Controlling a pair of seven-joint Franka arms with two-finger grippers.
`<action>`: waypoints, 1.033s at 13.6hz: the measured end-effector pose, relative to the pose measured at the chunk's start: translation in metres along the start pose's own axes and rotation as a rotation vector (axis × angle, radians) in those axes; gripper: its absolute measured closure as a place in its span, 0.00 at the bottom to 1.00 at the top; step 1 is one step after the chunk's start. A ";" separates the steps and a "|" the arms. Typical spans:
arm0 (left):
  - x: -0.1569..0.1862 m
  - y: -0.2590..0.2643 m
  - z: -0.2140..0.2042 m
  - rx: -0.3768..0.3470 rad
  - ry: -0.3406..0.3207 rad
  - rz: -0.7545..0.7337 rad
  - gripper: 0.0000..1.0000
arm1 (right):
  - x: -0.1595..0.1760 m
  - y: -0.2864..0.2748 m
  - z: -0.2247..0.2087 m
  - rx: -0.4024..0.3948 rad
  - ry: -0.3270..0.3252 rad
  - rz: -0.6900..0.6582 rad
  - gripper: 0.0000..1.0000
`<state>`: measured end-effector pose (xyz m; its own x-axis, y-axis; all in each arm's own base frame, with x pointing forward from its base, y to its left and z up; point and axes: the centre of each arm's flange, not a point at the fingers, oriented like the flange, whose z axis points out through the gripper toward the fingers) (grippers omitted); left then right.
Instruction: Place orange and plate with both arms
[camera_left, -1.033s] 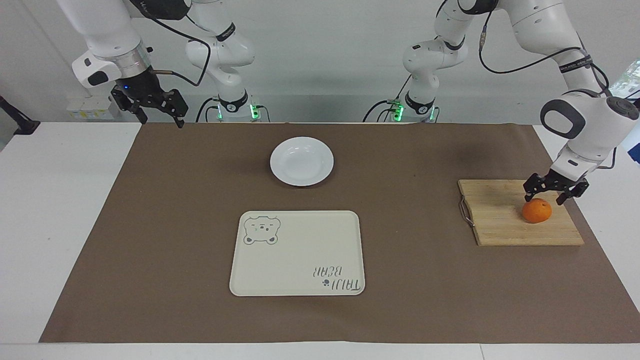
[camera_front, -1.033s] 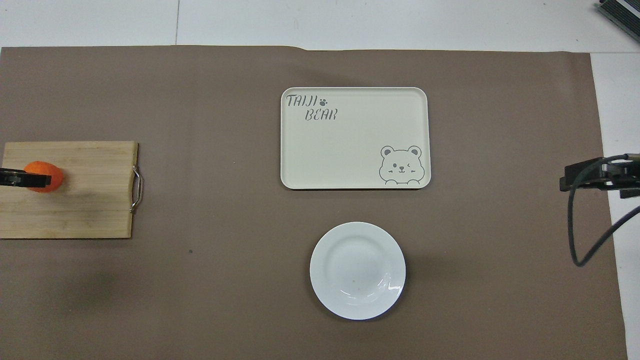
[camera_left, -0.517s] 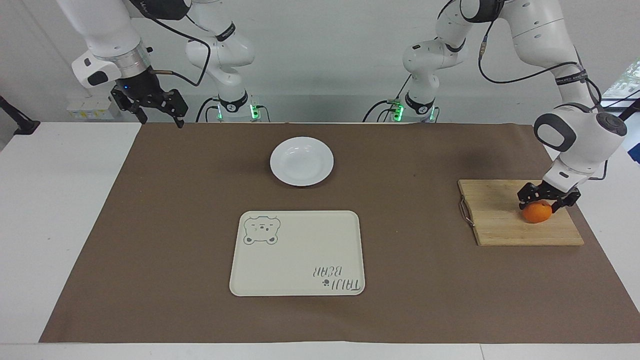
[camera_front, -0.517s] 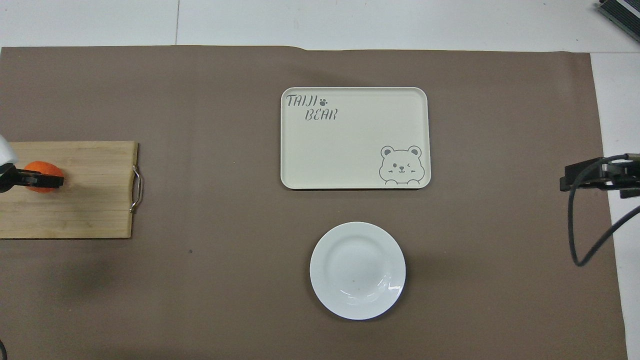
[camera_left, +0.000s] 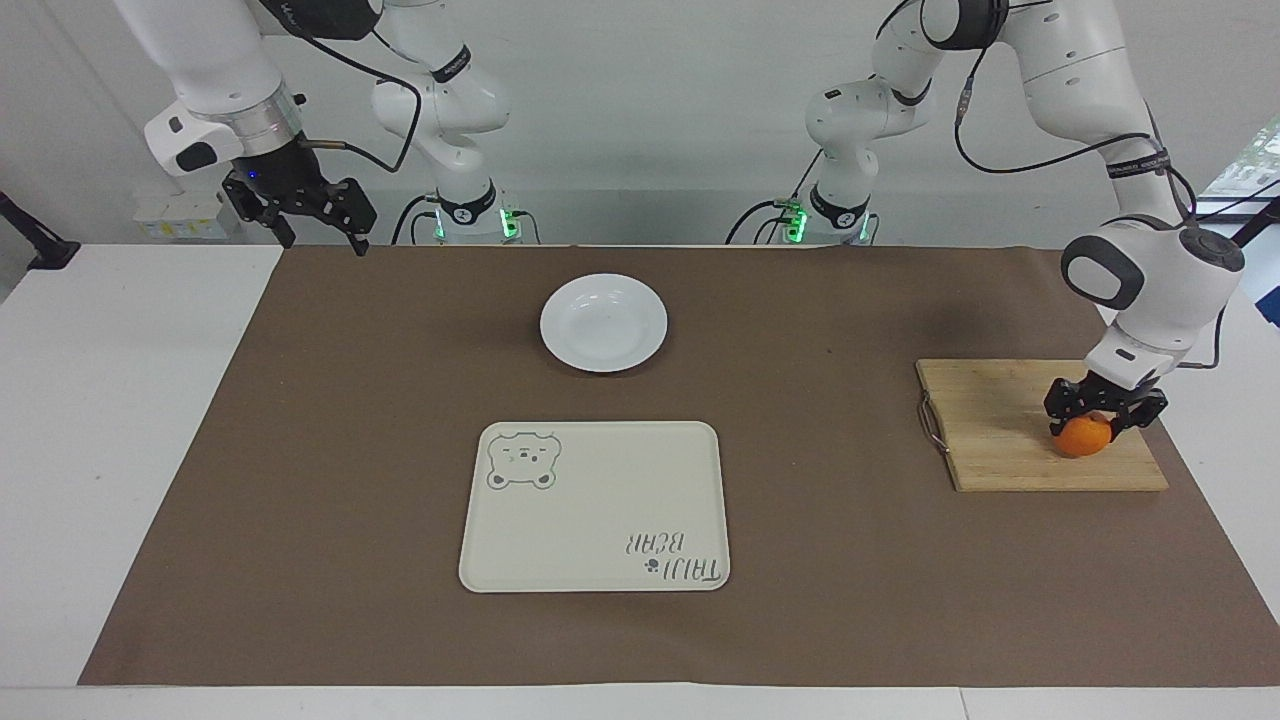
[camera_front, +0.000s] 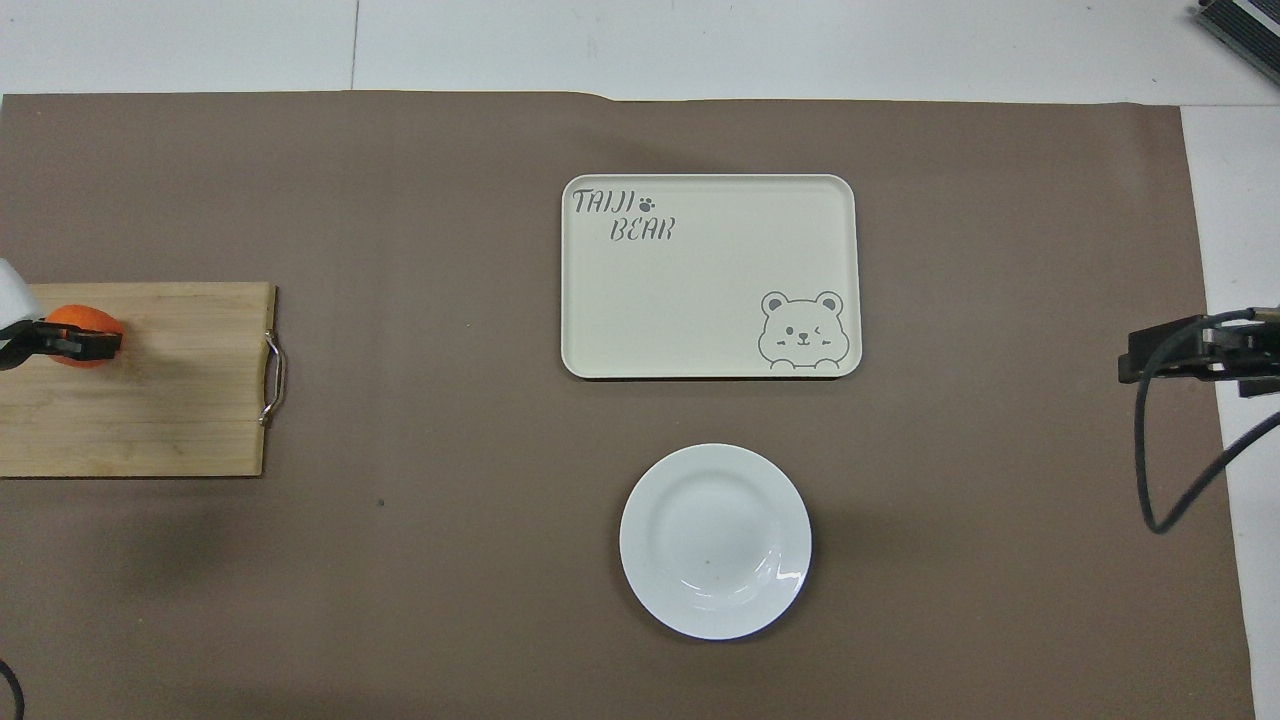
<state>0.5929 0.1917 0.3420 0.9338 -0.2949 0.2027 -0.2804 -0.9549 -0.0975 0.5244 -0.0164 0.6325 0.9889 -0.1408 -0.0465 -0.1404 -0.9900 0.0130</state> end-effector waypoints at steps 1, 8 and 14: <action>0.005 0.004 -0.008 0.003 0.012 0.013 0.23 | 0.000 -0.001 0.000 0.000 0.000 -0.001 0.00; 0.053 0.117 -0.107 -0.095 0.001 0.035 0.23 | 0.000 -0.001 0.000 0.000 0.000 -0.001 0.00; 0.090 0.300 -0.126 -0.168 -0.034 -0.036 0.23 | 0.000 0.000 0.000 0.000 0.000 0.000 0.00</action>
<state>0.5644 -0.1260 0.4535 0.9502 -0.2614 0.1695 -0.2767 -0.9581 0.0738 0.5244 -0.0162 0.6326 0.9890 -0.1405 -0.0463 -0.1400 -0.9901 0.0131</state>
